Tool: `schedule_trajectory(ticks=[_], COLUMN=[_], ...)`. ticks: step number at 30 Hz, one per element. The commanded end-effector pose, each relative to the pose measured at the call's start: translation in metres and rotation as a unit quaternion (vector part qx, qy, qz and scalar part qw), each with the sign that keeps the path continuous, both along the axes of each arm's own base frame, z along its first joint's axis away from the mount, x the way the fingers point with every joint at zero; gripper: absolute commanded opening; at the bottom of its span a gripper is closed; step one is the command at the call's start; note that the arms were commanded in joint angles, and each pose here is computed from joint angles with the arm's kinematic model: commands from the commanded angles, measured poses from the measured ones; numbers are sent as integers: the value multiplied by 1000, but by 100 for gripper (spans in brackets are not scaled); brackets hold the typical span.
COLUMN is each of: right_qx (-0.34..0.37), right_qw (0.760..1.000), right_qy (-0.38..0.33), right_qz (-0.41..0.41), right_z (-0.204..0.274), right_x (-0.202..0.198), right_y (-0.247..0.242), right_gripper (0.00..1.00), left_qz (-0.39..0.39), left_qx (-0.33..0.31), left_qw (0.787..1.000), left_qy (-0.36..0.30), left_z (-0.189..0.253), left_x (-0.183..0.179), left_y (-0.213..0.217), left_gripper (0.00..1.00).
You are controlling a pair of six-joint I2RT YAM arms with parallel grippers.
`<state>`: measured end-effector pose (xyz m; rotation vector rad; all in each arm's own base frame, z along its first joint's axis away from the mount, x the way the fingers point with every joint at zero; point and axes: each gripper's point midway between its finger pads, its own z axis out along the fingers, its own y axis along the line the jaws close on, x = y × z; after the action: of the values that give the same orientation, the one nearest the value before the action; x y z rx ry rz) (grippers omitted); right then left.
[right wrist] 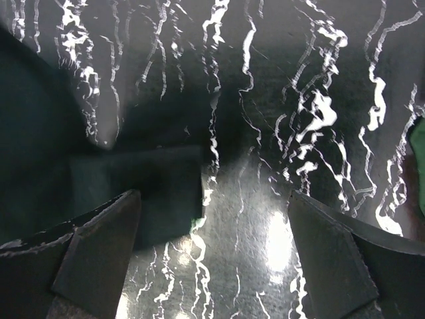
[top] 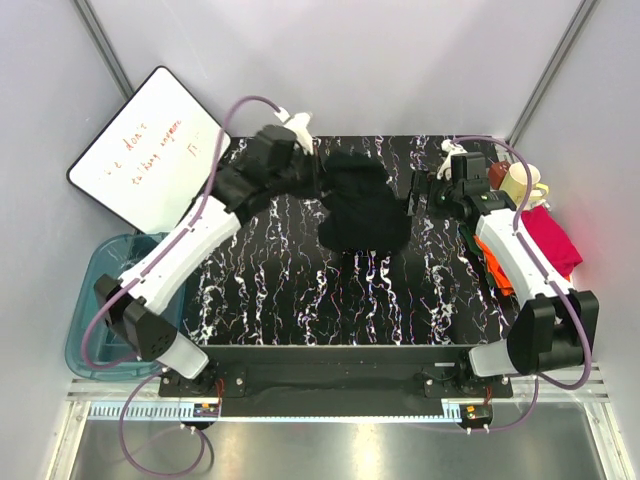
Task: Fold and stack the t-shirts
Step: Move the tshirt to the center of the board, then flatten out the tshirt
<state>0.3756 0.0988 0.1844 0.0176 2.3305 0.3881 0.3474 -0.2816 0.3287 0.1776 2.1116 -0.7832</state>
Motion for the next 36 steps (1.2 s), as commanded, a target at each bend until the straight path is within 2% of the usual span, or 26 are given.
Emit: schedule_trajectory(ticks=[1, 4, 5, 6, 7, 8, 9, 11, 12, 13, 18, 20, 23, 27, 31, 35, 36], right_qx=[-8, -11, -12, -12, -12, -11, -11, -6, -6, -4, 8, 12, 20, 33, 36, 36, 37], right_qw=[1000, 1000, 1000, 1000, 999, 1000, 1000, 1000, 1000, 1000, 1000, 1000, 999, 999, 998, 999, 999], right_qy=[-17, -16, -17, -17, -17, -17, -13, -11, -8, -5, 12, 14, 26, 43, 42, 34, 34], right_qz=[-21, -23, -24, -24, -25, -23, -22, -18, -16, -14, -10, -10, -8, -2, -5, -5, -6], right_z=[9, 8, 8, 8, 8, 9, 6, 5, 3, 1, -10, -11, -19, -28, -27, -23, -23], right_x=[-9, -16, -18, -19, -20, -22, -24, -26, -28, -30, -37, -39, -43, -46, -47, -47, -47], right_y=[-7, -9, -10, -10, -11, -10, -10, -8, -8, -7, -3, -2, 1, 6, 6, 6, 5], right_gripper=[100, 100, 100, 100, 100, 100, 100, 100, 100, 100, 100, 100, 100, 100, 100, 100, 100], left_qz=[47, 124, 143, 176, 205, 221, 245, 260, 257, 259, 226, 216, 193, 154, 139, 149, 151], left_qx=[-18, 26, 53, 68, 87, 116, 144, 188, 200, 201, 147, 143, 170, 227, 241, 270, 280], left_qw=[999, 989, 981, 968, 959, 944, 924, 907, 906, 909, 946, 950, 951, 942, 939, 925, 920], left_qy=[3, 79, 118, 163, 178, 215, 255, 274, 269, 259, 180, 173, 173, 193, 203, 220, 227], left_z=[1, -59, -95, -119, -133, -161, -178, -193, -190, -187, -150, -143, -149, -179, -193, -214, -223], left_x=[-7, -15, -24, -35, -43, -58, -74, -89, -95, -95, -73, -62, -43, -15, 6, 14, 15], left_y=[6, 46, 60, 79, 96, 111, 131, 150, 154, 156, 137, 128, 112, 94, 78, 80, 81], left_gripper=[0, 0, 1, 17, 34, 58, 98, 99, 99, 99, 99, 99, 99, 99, 99, 99, 87])
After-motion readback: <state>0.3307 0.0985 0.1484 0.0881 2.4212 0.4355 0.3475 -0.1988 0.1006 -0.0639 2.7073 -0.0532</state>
